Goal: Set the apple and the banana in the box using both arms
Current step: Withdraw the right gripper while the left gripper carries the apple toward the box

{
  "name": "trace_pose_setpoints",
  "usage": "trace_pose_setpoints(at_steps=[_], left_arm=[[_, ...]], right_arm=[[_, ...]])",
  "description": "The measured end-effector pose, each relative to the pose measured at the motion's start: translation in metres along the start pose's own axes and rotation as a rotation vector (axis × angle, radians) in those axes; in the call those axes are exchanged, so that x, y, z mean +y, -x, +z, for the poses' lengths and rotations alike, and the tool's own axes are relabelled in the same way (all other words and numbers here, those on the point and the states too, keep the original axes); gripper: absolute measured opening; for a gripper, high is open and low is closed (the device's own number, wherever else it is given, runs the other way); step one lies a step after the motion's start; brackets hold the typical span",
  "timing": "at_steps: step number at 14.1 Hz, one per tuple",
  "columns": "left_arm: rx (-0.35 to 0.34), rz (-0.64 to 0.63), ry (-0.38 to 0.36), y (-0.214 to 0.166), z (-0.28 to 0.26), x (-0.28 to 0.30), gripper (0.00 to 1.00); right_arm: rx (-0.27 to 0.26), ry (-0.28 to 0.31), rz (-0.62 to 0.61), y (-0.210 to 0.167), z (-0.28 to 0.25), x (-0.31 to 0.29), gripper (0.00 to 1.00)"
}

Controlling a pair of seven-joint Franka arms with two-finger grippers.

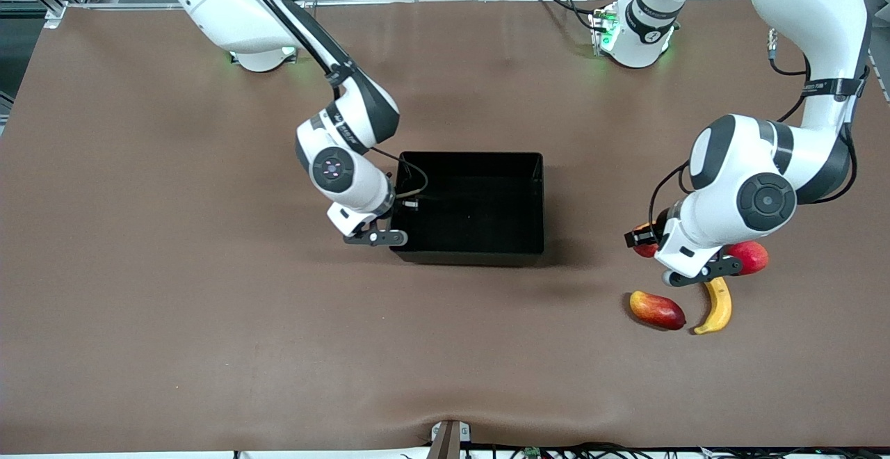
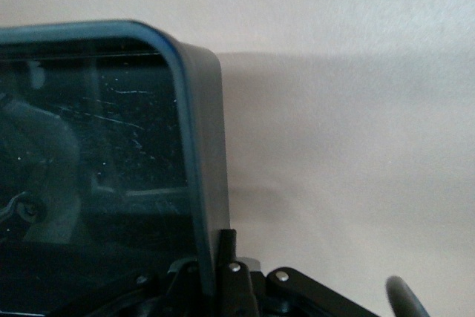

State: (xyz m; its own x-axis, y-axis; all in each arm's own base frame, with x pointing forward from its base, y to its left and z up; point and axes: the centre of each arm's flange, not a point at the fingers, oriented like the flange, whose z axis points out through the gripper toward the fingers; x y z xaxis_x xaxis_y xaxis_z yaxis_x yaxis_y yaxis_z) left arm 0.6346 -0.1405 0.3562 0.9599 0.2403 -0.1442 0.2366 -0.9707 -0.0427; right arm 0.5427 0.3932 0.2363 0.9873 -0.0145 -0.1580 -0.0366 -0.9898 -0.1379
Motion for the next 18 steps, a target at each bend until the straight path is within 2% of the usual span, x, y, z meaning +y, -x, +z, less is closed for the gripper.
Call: trace_pose_setpoints(at_steps=[1, 7, 10, 14, 18], left_arm=[[0.000, -0.006, 0.002, 0.002, -0.001, 0.004, 0.68], [0.008, -0.056, 0.022, 0.014, -0.010, 0.029, 0.68], [0.017, -0.097, 0.042, 0.023, -0.020, 0.050, 0.68], [0.018, -0.133, 0.055, 0.039, -0.025, 0.077, 0.68], [-0.001, -0.164, 0.059, 0.053, -0.011, 0.120, 0.68]], right_arm=[[-0.007, 0.005, 0.009, 0.000, 0.006, 0.002, 0.09], [0.007, 0.002, 0.176, -0.026, -0.008, 0.033, 0.67], [-0.052, 0.030, 0.270, -0.055, -0.062, 0.081, 0.98], [-0.017, -0.012, 0.408, -0.100, -0.151, 0.177, 1.00], [-0.028, -0.021, 0.457, -0.103, -0.220, 0.268, 1.00]])
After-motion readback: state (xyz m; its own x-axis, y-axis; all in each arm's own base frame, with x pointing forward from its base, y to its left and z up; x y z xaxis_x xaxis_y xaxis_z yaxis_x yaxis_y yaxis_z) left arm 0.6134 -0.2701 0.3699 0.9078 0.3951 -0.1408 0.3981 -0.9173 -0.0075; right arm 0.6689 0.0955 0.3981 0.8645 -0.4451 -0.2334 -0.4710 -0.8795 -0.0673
